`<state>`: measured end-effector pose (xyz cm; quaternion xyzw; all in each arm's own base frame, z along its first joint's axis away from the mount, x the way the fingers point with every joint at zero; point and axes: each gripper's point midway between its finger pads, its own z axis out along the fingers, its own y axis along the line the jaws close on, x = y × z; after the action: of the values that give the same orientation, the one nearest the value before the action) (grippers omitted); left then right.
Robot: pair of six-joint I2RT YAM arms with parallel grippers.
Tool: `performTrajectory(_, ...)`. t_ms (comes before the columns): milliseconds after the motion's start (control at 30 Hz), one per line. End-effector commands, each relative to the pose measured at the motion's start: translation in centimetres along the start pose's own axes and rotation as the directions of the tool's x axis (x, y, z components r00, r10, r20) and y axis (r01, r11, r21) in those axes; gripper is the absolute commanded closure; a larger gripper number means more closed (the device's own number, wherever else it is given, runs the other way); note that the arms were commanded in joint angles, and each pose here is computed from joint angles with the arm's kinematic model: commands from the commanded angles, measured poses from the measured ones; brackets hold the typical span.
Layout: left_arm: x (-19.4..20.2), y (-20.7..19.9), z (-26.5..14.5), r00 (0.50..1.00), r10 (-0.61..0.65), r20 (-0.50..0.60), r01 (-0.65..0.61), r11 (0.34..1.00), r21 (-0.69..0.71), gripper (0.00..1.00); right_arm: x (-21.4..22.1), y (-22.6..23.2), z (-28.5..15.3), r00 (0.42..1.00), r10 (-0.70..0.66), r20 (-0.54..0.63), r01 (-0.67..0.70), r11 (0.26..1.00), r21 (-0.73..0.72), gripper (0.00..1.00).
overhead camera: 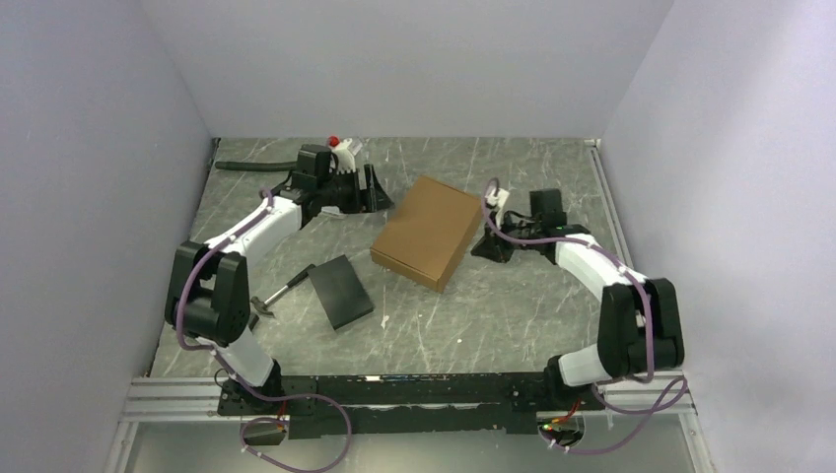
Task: Fold the paper box
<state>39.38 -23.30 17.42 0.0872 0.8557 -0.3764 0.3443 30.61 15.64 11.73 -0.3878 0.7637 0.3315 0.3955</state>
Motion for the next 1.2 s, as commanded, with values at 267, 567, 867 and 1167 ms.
performTrajectory(267,7.6,1.1,5.7,0.966,-0.108,-0.233,0.128,0.989,0.074,0.2,4.2,-3.1,6.2,0.966,-0.094,-0.242,0.124,0.986,0.109,1.0)
performTrajectory(567,11.4,-0.9,8.1,0.935,-0.087,-0.343,0.138,0.983,0.124,0.22,2.2,-5.6,8.3,0.949,-0.135,-0.284,0.204,0.952,0.227,0.99)
performTrajectory(867,2.9,-0.7,0.0,0.999,0.036,-0.005,-0.036,0.992,-0.123,0.08,-2.6,-7.0,-4.3,0.98,-0.109,-0.165,0.158,0.935,0.318,0.88)
performTrajectory(1167,-0.3,-3.1,-12.3,0.961,0.089,0.262,-0.057,0.99,-0.128,0.01,-9.1,-3.4,-17.4,0.969,-0.053,0.243,-0.092,0.832,0.547,0.01)
